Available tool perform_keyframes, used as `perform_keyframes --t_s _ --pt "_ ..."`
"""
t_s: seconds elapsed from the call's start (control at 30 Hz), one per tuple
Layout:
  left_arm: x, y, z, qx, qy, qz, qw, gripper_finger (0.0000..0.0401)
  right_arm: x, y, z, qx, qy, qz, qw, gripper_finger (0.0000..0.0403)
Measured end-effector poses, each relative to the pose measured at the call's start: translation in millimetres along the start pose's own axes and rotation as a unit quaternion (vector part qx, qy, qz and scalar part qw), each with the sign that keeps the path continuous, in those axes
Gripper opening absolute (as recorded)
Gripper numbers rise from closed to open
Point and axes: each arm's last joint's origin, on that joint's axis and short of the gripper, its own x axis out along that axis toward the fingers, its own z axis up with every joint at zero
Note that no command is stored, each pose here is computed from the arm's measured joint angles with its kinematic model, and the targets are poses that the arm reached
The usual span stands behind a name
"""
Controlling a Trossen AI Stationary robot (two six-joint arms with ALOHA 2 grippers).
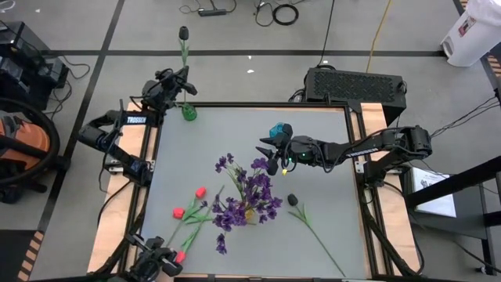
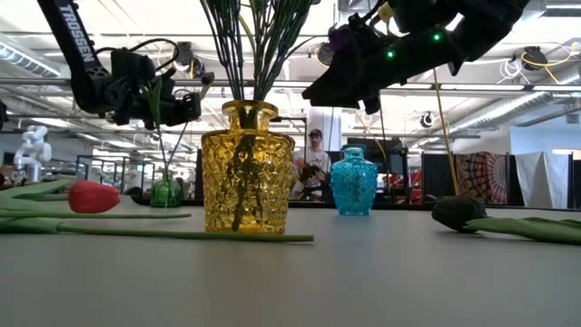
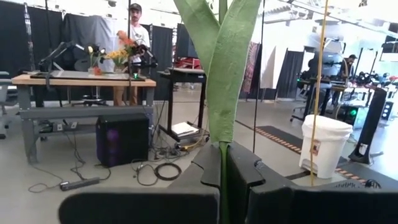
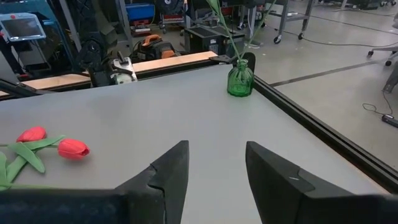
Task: Sort flowers into vase by color
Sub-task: Put the bottom black flower into the green vase
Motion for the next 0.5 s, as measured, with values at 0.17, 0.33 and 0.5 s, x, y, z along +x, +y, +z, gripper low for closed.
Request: perform_keyframes --t_s 0.17,0.33,0.5 --pt "0.0 0.1 0.2 0.012 -0.001 0.000 1.000 0.0002 0.0 0.0 0.0 0.000 0.000 0.000 1.000 0.0151" --pt "0.0 0.0 0.5 0.021 -0.002 0.000 1.000 0.0002 0.0 0.0 0.0 0.000 0.000 0.000 1.000 0.0151" --pt "0.3 -0.7 -2.2 -0.006 0.008 0.017 1.000 0.0002 0.0 0.0 0.0 0.000 0.000 0.000 1.000 0.0151"
